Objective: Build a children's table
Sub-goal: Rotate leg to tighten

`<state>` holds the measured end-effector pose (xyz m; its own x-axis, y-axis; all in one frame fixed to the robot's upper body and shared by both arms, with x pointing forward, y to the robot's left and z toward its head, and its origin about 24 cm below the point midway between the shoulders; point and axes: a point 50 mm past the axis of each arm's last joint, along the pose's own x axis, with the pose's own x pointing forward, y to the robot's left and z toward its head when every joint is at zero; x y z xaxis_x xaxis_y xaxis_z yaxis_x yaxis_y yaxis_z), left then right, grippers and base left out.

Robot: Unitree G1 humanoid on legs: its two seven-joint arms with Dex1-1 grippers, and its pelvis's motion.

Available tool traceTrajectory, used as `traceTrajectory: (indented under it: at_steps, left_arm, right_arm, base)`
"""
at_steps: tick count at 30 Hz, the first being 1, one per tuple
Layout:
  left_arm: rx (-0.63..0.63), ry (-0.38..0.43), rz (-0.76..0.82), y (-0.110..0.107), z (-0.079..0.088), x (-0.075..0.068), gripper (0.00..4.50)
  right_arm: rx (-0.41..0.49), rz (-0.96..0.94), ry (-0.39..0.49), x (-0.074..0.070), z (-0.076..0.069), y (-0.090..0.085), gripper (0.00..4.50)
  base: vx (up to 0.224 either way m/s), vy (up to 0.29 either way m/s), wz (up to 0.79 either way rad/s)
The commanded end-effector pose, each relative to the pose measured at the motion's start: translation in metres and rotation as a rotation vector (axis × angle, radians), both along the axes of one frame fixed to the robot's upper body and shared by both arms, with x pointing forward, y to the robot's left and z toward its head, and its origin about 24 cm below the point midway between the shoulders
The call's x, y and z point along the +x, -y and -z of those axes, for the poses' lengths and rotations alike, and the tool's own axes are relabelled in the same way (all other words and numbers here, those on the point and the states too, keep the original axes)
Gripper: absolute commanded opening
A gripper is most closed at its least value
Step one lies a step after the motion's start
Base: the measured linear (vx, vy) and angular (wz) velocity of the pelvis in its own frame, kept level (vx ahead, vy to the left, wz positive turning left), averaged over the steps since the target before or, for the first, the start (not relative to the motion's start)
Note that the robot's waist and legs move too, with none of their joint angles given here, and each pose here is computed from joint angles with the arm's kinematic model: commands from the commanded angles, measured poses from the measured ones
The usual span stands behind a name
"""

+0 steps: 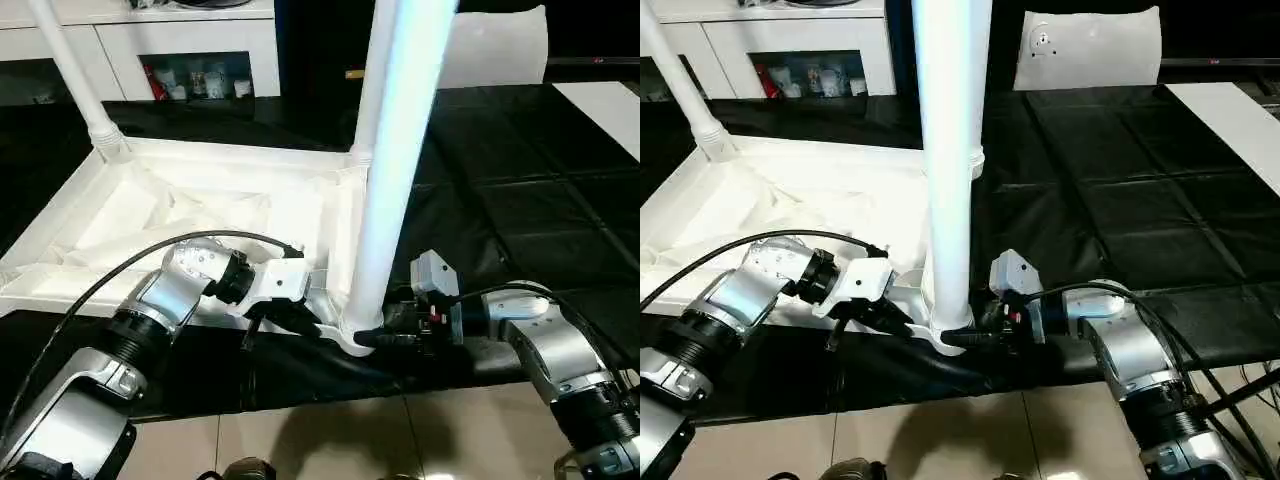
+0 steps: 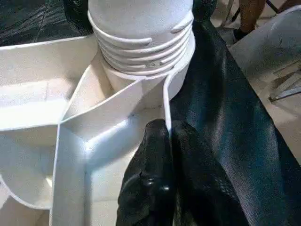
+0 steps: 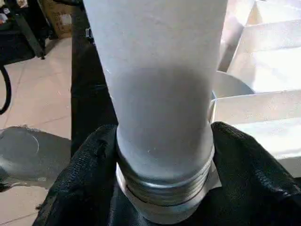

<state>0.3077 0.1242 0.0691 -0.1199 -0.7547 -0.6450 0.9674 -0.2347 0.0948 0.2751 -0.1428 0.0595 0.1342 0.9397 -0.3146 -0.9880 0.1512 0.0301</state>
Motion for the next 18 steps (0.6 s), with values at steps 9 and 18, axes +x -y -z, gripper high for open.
traceTrajectory:
  at_steps: [9, 18]
  left_arm:
    - [-0.059, -0.066, -0.384, 0.023, 0.018, 0.004, 0.00]
    - [-0.246, -0.067, -0.773, 0.070, 0.005, 0.020, 0.00]
  right_arm:
    - [0.154, 0.401, -0.092, -0.006, 0.024, -0.035, 2.72]
    - [0.169, 0.814, -0.164, 0.025, 0.024, -0.067, 2.68]
  base:
    - [0.000, 0.000, 0.00]
    - [-0.024, 0.005, -0.03]
